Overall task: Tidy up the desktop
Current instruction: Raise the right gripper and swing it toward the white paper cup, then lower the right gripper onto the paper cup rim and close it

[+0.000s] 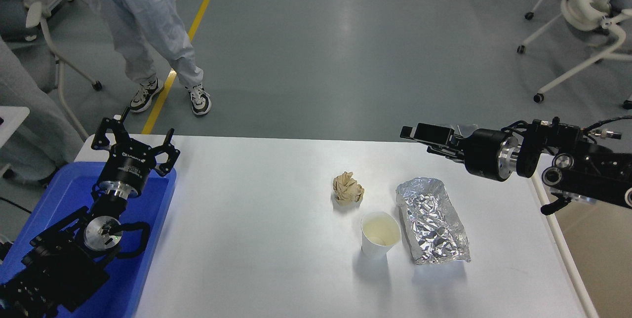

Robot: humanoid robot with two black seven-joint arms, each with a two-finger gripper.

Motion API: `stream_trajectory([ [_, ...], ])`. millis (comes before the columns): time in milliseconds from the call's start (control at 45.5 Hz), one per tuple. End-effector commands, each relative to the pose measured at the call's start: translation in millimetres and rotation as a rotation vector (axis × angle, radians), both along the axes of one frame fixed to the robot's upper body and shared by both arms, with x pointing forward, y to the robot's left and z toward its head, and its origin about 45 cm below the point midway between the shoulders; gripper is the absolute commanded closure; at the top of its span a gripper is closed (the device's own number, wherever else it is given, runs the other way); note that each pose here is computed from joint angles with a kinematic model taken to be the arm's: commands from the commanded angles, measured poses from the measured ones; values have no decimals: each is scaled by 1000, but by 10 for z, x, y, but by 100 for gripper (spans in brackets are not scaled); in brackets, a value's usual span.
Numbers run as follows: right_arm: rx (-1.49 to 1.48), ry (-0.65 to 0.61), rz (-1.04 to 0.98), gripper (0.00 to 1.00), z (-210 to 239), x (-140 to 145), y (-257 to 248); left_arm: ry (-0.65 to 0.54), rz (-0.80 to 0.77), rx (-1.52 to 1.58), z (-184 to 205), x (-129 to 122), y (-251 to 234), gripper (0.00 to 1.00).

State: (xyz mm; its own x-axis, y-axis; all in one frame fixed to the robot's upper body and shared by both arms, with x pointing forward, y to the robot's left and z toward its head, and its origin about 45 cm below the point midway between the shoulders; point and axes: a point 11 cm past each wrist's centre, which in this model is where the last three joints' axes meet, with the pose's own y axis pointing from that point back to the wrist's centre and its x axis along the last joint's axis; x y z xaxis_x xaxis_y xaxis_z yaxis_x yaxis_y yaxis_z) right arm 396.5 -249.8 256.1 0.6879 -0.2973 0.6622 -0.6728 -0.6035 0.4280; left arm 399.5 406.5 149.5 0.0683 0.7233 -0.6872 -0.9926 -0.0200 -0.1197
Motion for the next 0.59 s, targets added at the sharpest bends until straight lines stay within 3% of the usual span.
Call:
stream_trajectory([
  [0,-287,-82,210,0,107,-80,274,-2,0,1,7,3,3,0],
  [242,-380,-5,345,0,-305,-336,592,-1,-2,0,6,3,1,0],
  [396,-508,-29,470,0,-644,-442,640,-2,-3,-1,7,3,0,0],
  [572,-528,-17,478,0,-889,-463,651,-3,-4,-1,8,3,-2,0],
])
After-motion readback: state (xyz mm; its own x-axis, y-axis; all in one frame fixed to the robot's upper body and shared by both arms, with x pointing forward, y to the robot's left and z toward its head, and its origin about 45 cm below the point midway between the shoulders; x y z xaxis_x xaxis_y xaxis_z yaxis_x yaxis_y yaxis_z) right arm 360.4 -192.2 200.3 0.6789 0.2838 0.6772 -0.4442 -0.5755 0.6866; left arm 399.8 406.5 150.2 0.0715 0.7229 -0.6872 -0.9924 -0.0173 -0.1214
